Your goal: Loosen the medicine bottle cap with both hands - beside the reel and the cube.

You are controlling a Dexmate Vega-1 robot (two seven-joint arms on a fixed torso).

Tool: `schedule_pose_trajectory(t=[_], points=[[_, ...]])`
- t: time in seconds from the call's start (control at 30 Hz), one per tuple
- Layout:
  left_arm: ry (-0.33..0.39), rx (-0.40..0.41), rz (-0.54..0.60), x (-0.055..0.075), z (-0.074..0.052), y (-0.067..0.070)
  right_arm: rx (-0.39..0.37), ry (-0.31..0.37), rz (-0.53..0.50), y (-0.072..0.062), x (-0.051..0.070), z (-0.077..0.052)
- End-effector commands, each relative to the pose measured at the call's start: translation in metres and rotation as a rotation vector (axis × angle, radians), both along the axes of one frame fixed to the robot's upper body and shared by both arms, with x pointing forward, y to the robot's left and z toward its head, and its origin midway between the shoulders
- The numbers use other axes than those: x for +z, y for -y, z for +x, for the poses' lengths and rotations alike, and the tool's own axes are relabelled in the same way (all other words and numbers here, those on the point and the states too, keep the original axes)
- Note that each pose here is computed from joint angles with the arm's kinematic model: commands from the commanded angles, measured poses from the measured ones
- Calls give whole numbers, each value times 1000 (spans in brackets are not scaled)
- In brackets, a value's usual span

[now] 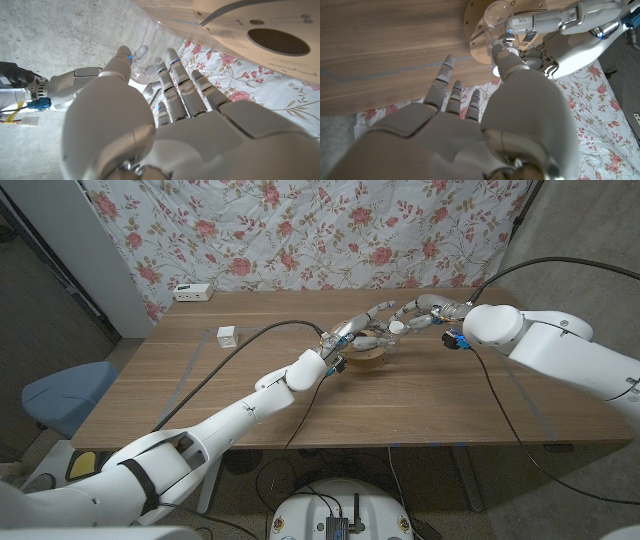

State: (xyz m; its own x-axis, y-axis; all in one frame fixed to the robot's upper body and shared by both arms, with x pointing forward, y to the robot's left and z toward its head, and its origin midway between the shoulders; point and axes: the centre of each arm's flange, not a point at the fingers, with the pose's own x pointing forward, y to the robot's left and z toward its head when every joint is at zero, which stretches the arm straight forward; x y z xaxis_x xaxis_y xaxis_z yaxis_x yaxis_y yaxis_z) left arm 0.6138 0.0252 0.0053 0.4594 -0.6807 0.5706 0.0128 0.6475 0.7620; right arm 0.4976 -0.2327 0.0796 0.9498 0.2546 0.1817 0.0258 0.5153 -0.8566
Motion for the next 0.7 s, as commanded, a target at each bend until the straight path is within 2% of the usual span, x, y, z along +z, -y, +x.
schedule_pose_trajectory(t=[0.03,0.7], points=[[2,1,-1,-1,-1,-2,25,-30,-9,-1,0,-3],[3,-3,-3,-4,-5,-3,42,-64,-18,-3,1,-4]])
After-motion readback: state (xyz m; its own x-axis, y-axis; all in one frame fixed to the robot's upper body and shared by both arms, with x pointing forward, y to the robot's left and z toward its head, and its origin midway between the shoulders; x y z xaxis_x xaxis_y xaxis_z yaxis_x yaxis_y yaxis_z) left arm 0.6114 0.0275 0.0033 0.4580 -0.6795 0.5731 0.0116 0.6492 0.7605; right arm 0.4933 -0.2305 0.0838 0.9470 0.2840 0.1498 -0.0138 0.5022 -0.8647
